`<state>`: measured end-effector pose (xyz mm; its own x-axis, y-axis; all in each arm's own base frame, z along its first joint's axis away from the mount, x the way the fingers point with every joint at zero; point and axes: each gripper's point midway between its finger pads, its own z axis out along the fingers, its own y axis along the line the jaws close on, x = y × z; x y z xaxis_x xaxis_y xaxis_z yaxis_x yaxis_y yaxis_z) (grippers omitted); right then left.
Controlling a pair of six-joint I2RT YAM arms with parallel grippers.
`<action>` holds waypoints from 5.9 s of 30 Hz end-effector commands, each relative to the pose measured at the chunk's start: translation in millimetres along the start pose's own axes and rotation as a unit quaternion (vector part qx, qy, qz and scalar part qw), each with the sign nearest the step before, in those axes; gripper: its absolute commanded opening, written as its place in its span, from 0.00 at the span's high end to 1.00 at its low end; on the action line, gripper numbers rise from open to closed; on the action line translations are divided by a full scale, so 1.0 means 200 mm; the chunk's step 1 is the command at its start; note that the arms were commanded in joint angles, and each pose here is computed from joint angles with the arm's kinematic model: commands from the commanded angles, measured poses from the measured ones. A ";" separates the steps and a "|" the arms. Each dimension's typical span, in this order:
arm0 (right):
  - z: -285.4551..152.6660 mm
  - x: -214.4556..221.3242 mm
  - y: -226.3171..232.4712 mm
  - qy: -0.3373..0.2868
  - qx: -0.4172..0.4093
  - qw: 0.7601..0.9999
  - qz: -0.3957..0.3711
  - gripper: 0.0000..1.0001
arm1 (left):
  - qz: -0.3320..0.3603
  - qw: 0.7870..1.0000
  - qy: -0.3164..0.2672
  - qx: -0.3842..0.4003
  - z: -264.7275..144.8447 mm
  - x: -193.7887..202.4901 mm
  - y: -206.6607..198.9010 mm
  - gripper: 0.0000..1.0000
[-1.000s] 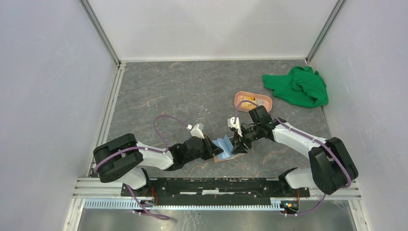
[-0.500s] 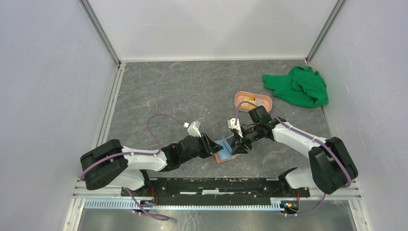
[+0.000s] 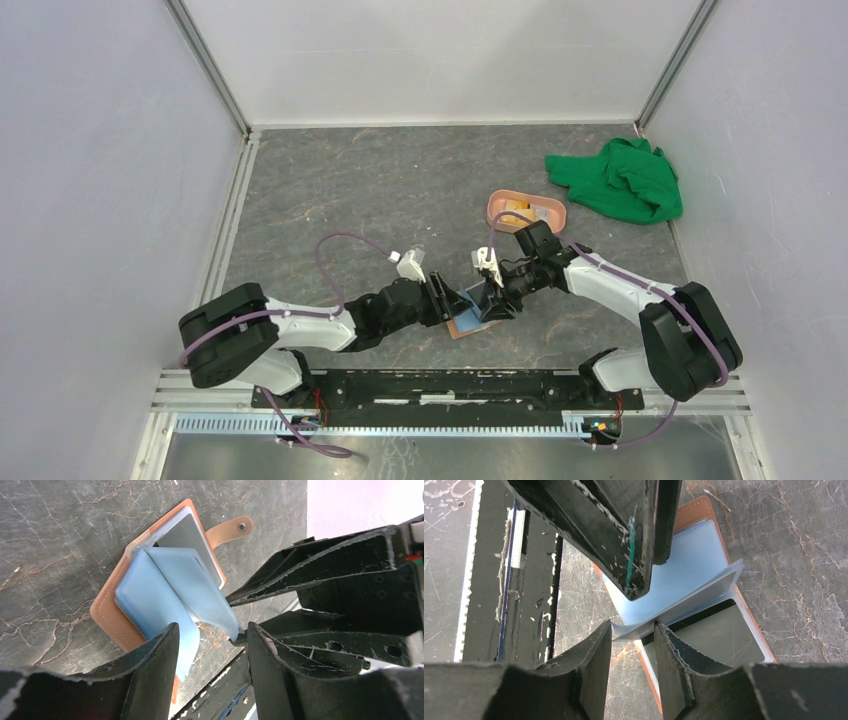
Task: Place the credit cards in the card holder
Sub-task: Open the card holder at the center of the board.
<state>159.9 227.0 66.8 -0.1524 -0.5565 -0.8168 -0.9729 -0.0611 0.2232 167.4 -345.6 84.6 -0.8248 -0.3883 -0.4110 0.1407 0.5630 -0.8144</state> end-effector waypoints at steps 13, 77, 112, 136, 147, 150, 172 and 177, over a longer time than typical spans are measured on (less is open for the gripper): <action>0.00 -0.07 -0.03 -0.012 -0.004 1.000 -0.020 0.59 | 0.018 1.000 0.000 0.017 0.08 -0.01 -0.06 0.43; -0.02 -0.10 -0.05 -0.029 -0.006 1.000 0.007 0.37 | 0.024 0.999 0.031 -0.022 0.16 0.07 0.09 0.46; -0.10 0.05 -0.28 0.007 0.101 0.992 0.075 0.69 | 0.047 0.997 0.042 -0.047 0.17 0.03 0.12 0.51; -0.07 0.04 -0.25 0.015 0.058 0.996 0.061 0.82 | 0.088 0.996 -0.024 0.022 -0.13 -0.23 -0.21 0.58; -0.11 0.01 -0.26 0.001 0.068 0.996 0.054 0.81 | 0.046 0.998 0.017 0.044 0.09 -0.09 -0.17 0.63; -0.13 0.01 -0.28 0.001 0.078 0.995 0.055 0.81 | 0.041 0.998 0.023 0.033 0.14 -0.07 -0.13 0.63; -0.24 0.17 -0.46 0.054 0.193 0.975 0.101 0.79 | 0.034 0.997 0.050 -0.052 0.30 0.03 0.14 0.64; -0.21 0.20 -0.42 0.064 0.172 0.977 0.106 0.82 | 0.035 0.996 0.051 -0.071 0.31 0.03 0.20 0.64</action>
<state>241.8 174.8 35.0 -0.3751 -0.6223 -0.6870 -0.9188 0.3481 0.1863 193.1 -374.8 32.5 -0.8714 -0.2536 -0.4200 0.1641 0.6560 -0.7367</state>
